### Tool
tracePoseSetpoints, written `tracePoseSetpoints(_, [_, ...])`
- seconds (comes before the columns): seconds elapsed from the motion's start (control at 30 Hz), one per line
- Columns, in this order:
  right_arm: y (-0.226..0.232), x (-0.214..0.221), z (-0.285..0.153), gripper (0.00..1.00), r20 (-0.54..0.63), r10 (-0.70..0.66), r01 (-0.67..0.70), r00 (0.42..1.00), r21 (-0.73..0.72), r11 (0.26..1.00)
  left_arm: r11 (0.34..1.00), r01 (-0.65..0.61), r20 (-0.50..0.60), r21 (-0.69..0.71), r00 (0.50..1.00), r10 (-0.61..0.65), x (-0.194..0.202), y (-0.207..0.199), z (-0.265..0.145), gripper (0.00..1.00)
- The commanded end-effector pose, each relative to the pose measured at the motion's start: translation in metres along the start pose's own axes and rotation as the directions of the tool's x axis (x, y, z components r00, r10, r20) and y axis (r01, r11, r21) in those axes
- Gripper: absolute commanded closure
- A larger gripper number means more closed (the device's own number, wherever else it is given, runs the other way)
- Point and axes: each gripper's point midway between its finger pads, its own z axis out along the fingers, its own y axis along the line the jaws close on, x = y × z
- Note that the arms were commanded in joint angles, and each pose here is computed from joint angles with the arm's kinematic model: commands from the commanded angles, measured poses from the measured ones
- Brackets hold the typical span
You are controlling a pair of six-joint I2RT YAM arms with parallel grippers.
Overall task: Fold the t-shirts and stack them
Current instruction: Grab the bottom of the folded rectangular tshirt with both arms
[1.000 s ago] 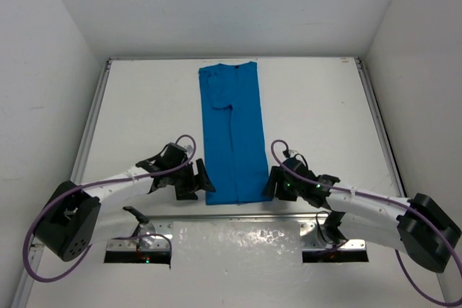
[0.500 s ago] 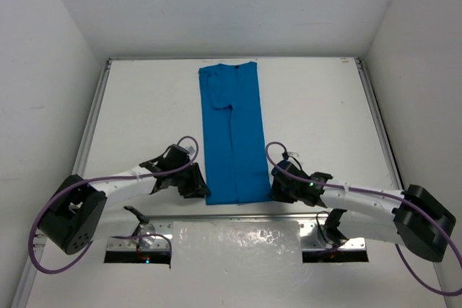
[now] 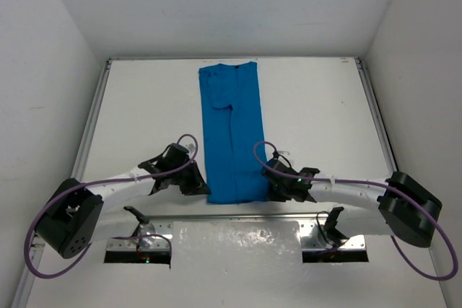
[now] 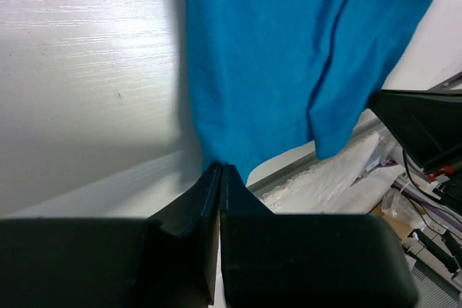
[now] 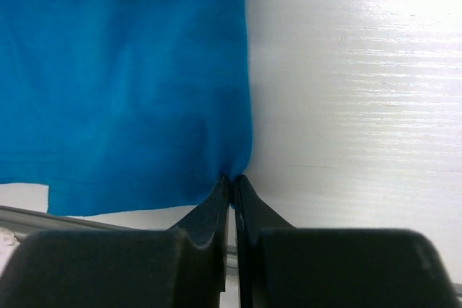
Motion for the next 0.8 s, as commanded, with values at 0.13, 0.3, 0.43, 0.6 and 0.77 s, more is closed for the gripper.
tracePoseSetpoints(0.13, [-0.010,-0.002,-0.011,1.00,0.014,-0.017,0.017,1.000,0.044,0.999,0.999,0.000,0.032,0.044,0.999,-0.001,-0.002,-0.015,-0.011,1.00])
tracePoseSetpoints(0.3, [-0.009,-0.018,-0.028,1.00,0.062,-0.045,0.041,0.997,0.059,0.997,0.997,0.018,0.057,0.076,0.998,-0.023,-0.005,-0.027,-0.024,1.00])
tracePoseSetpoints(0.43, [-0.008,-0.021,-0.037,1.00,0.068,-0.050,0.046,0.996,0.050,0.998,0.993,0.042,0.085,0.111,0.995,-0.051,-0.006,-0.034,-0.034,1.00])
tracePoseSetpoints(0.6, [-0.004,-0.021,-0.039,1.00,0.071,-0.054,0.052,0.996,0.029,0.998,0.990,0.075,0.078,0.115,0.993,-0.084,0.000,-0.030,-0.037,1.00])
tracePoseSetpoints(0.77, [-0.003,-0.018,-0.038,1.00,0.062,-0.064,0.062,0.996,0.031,0.998,0.989,0.093,0.087,0.114,0.991,-0.103,0.005,-0.023,-0.039,1.00])
